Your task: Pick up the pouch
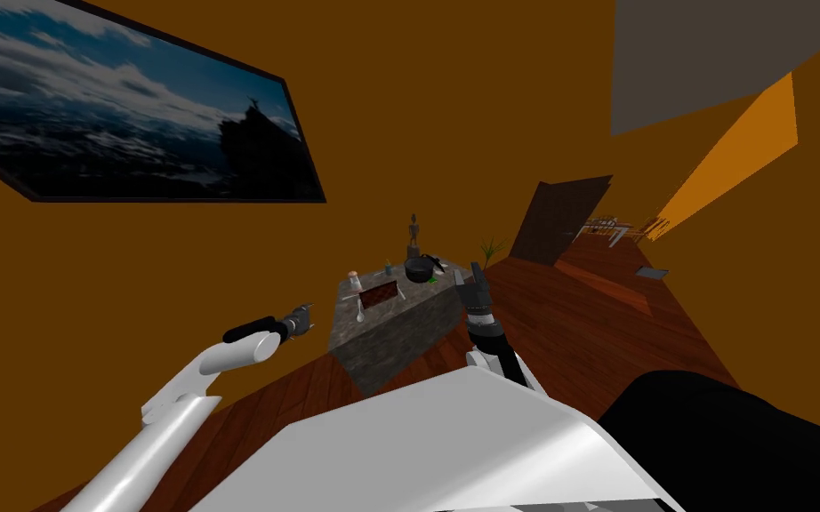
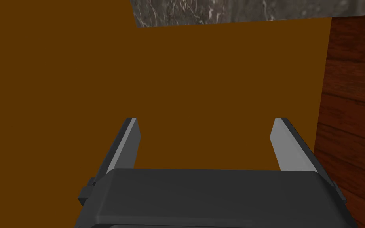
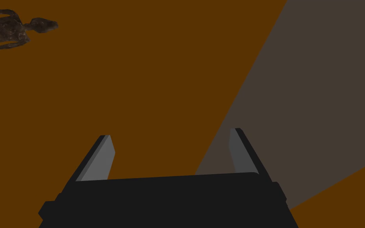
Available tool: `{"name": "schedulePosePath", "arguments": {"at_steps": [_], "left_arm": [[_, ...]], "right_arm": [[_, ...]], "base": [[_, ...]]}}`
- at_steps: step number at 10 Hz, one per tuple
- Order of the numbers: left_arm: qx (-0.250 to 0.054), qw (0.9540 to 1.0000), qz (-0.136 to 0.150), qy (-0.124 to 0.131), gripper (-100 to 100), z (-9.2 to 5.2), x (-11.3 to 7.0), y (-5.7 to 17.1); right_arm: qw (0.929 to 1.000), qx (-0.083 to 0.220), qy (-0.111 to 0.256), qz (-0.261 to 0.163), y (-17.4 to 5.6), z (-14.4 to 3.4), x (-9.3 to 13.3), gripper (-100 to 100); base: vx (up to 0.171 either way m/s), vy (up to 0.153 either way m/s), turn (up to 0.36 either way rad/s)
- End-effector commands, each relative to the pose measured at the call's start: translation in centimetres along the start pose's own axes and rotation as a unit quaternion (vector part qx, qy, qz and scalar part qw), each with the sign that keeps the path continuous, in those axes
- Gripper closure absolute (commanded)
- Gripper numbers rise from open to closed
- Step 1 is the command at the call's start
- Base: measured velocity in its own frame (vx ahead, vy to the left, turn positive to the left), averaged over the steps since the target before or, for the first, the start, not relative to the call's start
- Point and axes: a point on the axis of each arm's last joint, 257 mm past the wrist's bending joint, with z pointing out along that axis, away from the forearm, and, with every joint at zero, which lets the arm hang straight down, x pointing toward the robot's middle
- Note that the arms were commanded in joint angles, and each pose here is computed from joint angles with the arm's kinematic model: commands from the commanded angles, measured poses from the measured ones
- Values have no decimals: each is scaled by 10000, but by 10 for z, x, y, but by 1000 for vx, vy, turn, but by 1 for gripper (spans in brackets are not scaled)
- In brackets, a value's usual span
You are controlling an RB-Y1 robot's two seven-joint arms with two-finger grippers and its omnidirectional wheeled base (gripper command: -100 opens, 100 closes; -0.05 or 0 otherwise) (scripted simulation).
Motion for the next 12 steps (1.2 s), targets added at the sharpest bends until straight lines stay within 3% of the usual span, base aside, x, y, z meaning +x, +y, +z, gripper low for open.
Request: {"name": "schedulePosePath", "arguments": {"at_steps": [1, 2, 4, 5, 7, 8, 10, 11, 12], "left_arm": [[-195, 9998, -4, -27, -100, 1, -4, 9], [-373, 9992, -18, -165, -100, 2, -23, 7], [-598, 9981, -21, -177, -100, 1, -23, 19], [-769, 9965, -45, -321, -100, 1, -42, 16], [-993, 9945, -51, -332, -100, -1, -42, 28], [-1145, 9922, -85, -477, -100, -3, -61, 25], [-1379, 9892, -95, -488, -100, -6, -61, 36], [-1534, 9860, -140, -633, -100, -10, -79, 34], [-1657, 9840, -147, -637, -100, -12, -79, 40]], "right_arm": [[10000, 0, 0, 0, 0, 0, 0, 0], [10000, 0, 0, 0, 0, 0, 0, 0], [10000, 0, 0, 0, 0, 0, 0, 0], [10000, 0, 0, 0, 0, 0, 0, 0], [10000, 0, 0, 0, 0, 0, 0, 0], [10000, 0, 0, 0, 0, 0, 0, 0], [10000, 0, 0, 0, 0, 0, 0, 0], [10000, 0, 0, 0, 0, 0, 0, 0], [10000, 0, 0, 0, 0, 0, 0, 0]], "base": [[19, -46, 7], [35, -90, -67], [34, -69, -17], [66, -87, -73], [36, -80, -17], [55, -102, -78], [44, -85, -19], [48, -109, -75], [57, -109, -43]]}}
